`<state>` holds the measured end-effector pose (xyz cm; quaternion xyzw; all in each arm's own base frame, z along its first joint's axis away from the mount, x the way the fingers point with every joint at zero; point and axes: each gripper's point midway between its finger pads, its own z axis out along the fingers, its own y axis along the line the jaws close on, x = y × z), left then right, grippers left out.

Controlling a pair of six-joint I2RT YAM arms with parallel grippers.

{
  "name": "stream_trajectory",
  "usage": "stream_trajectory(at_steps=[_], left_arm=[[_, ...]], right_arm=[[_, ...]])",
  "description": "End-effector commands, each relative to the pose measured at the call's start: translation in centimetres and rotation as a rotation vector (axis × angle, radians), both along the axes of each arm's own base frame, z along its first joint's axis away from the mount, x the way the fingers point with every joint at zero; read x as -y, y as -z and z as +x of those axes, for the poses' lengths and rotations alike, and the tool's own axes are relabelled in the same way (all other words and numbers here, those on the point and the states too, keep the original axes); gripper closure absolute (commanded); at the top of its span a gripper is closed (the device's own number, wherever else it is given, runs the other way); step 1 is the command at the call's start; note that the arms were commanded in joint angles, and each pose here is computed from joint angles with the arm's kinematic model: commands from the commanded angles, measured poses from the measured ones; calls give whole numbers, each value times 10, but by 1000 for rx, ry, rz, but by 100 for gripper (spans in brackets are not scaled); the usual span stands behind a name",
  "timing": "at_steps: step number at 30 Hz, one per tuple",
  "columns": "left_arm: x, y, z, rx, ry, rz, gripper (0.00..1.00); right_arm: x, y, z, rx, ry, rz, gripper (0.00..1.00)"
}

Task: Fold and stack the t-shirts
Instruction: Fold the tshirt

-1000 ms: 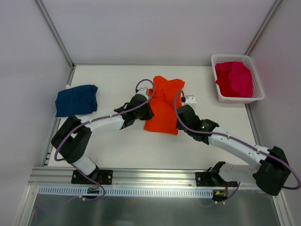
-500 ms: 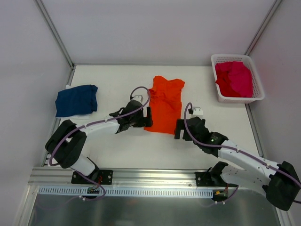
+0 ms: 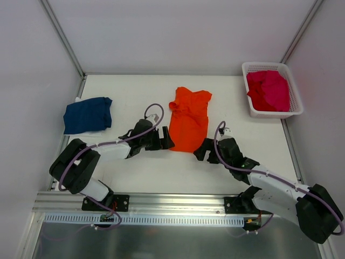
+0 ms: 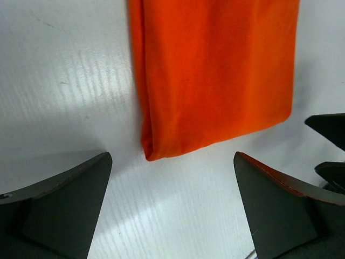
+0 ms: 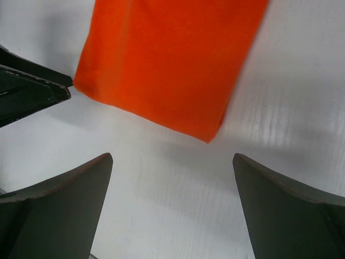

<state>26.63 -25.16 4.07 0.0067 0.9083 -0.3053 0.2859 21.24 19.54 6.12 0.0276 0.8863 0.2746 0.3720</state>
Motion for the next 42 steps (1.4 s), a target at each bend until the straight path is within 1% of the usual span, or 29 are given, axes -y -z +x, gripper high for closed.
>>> stream_trajectory(at_steps=[1, 2, 4, 7, 9, 14, 27, 35, 42], left_arm=[[12, 4, -15, -79, 54, -116, 1], [17, 0, -14, -68, 65, -146, 1], [19, 6, -17, -96, 71, -159, 1], [20, 15, -20, -117, 74, -159, 1], [19, 17, -22, -124, 79, -159, 1], [18, 18, -24, -125, 82, -153, 1], [20, 23, -25, -156, 86, -150, 1], [18, 31, -28, -173, 90, -137, 9], [11, 39, -37, -208, 83, -109, 10]], right_arm=[[-21, -21, 10, 44, -26, 120, 1], [-21, -19, 10, 38, -24, 117, 1], [-22, -14, 11, 29, -20, 117, 1], [-24, -8, 13, 13, -12, 120, 1], [-29, -5, 9, -10, -37, 135, 0], [-31, 3, 10, -40, -26, 132, 1], [-27, 9, 10, -53, -1, 122, 1], [-24, 15, 14, -52, 23, 104, 1], [-20, 14, 11, -57, 35, 93, 0]])
